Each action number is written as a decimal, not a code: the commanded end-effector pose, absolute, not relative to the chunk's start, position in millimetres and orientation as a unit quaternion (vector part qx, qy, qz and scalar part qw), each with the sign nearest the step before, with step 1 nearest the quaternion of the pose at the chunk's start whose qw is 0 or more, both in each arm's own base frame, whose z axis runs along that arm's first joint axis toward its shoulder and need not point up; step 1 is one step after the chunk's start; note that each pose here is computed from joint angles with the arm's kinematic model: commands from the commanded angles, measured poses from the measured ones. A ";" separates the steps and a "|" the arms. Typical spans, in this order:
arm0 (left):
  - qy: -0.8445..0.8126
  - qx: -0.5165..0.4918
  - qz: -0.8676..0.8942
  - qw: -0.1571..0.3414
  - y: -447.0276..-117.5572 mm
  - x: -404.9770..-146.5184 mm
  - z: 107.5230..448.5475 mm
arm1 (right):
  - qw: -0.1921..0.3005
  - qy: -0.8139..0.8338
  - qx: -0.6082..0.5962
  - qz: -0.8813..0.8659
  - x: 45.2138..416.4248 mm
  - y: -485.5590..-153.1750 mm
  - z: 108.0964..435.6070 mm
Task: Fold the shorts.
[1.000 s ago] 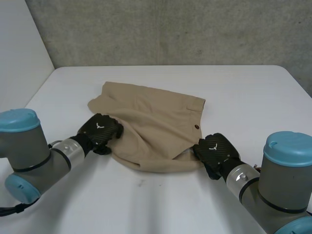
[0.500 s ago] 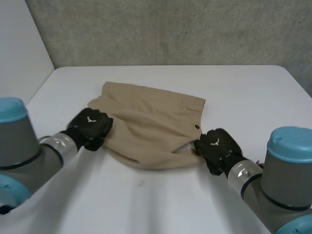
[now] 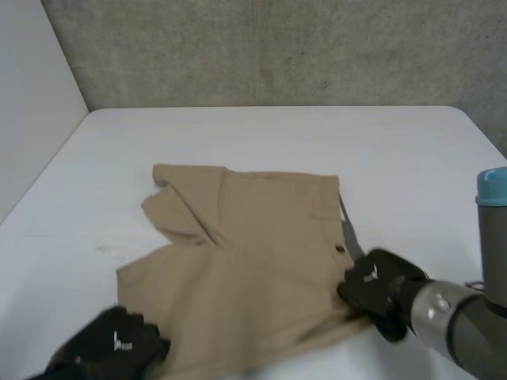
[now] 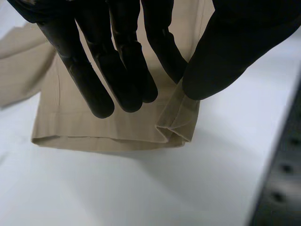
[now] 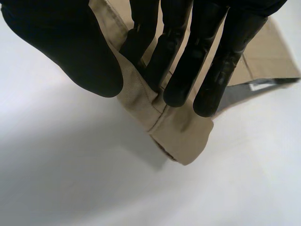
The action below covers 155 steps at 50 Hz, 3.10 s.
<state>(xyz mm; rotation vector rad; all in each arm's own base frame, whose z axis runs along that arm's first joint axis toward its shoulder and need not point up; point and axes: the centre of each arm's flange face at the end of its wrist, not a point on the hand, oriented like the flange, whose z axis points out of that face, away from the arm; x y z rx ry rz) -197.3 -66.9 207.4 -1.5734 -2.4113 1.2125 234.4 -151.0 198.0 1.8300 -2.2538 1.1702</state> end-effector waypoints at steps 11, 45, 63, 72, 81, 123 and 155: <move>-0.760 -0.469 0.449 -0.032 -131.1 -206.7 216.1 | -0.016 -0.677 0.592 0.437 250.6 -161.8 219.6; -0.762 -0.453 0.458 -0.070 -190.7 -231.7 181.7 | -0.152 -0.824 0.430 0.335 243.2 -233.1 203.7; -0.767 -0.452 0.449 -0.071 -194.2 -229.9 175.6 | -0.123 -0.803 0.514 0.276 235.5 -215.3 191.8; -0.768 -0.455 0.444 -0.075 -199.9 -231.0 170.1 | -0.113 -0.789 0.543 0.262 230.3 -208.0 200.6; -0.770 -0.456 0.439 -0.073 -200.3 -231.4 167.0 | -0.107 -0.787 0.548 0.263 230.4 -205.0 200.0; -0.436 -0.129 0.889 -0.056 -291.6 -256.9 395.1 | 0.027 -0.429 0.284 0.857 299.0 -325.2 353.9; -0.814 -0.435 0.383 -0.030 -130.4 -223.6 168.0 | 0.019 -0.755 0.529 0.388 242.7 -210.1 160.8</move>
